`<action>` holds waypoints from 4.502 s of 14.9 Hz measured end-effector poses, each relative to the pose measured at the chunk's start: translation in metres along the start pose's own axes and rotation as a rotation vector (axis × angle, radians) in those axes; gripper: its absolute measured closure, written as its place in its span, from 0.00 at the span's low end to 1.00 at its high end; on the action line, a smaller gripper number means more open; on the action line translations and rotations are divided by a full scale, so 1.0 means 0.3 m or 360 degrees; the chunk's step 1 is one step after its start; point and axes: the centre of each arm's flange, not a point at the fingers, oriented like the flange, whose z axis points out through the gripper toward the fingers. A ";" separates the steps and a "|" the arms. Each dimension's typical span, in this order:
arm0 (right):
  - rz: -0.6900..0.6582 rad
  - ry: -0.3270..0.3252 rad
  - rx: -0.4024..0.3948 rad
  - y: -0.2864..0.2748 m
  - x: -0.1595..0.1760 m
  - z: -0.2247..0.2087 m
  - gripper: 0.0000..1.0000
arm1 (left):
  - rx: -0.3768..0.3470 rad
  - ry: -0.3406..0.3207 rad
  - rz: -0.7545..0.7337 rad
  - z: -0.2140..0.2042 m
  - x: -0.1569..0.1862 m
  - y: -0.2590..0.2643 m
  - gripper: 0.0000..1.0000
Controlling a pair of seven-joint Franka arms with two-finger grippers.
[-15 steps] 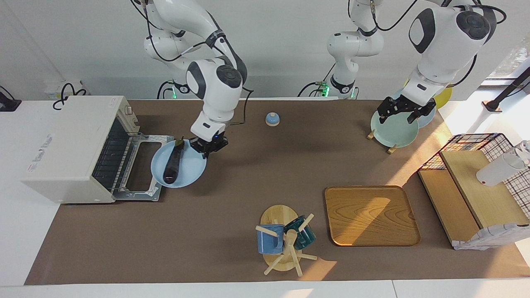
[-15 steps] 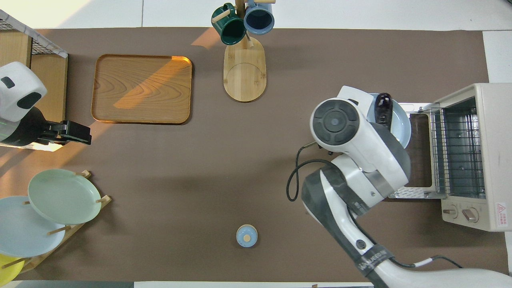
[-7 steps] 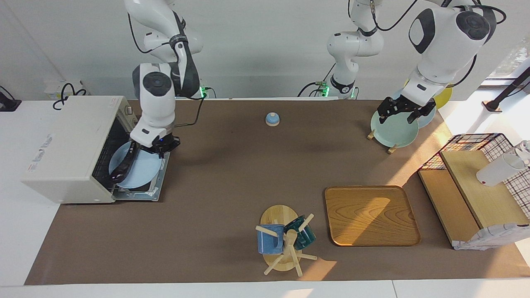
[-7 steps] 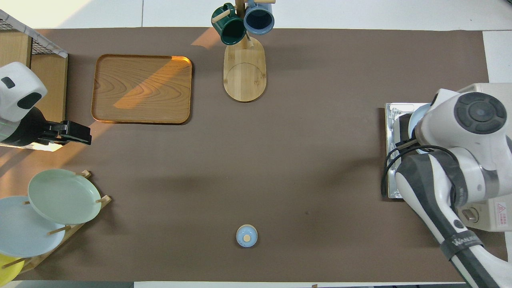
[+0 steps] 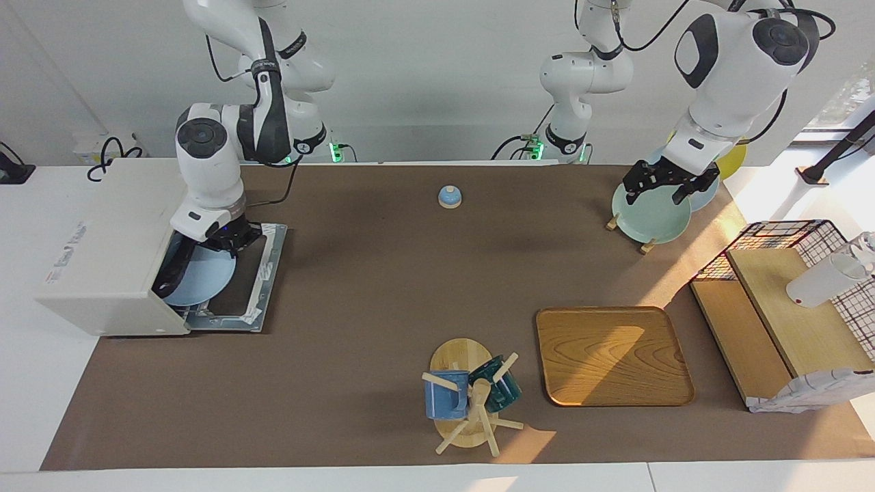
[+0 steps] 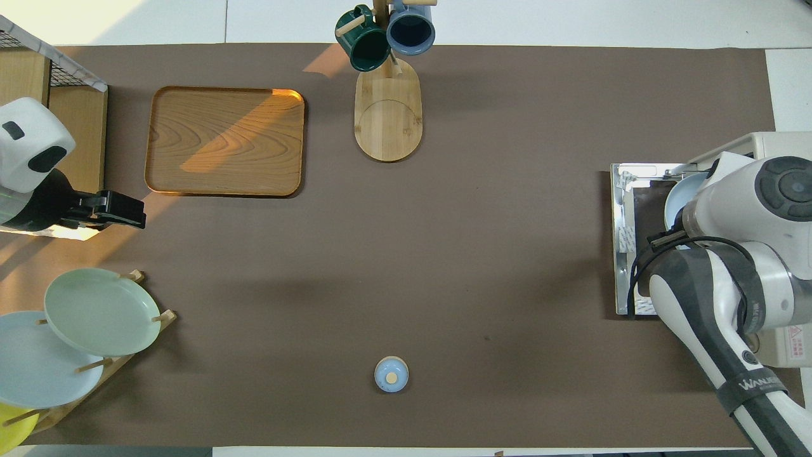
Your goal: Put eggplant into oven
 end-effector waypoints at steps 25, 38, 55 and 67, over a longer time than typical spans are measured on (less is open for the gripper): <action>0.0049 0.0020 0.0047 -0.269 0.159 0.221 0.99 | -0.0008 0.0005 0.0000 -0.006 -0.003 0.003 0.00; -0.0259 -0.0193 -0.0233 -0.086 0.189 -0.143 0.99 | -0.0009 0.0043 -0.0001 -0.074 -0.014 0.001 0.00; -0.0002 -0.0009 0.0262 0.162 -0.003 -0.613 0.71 | -0.0008 0.0007 -0.0007 -0.095 -0.036 -0.006 0.00; 0.0175 0.0000 0.0291 0.071 0.073 -0.609 0.00 | -0.0008 0.0007 -0.0007 -0.095 -0.036 -0.006 0.00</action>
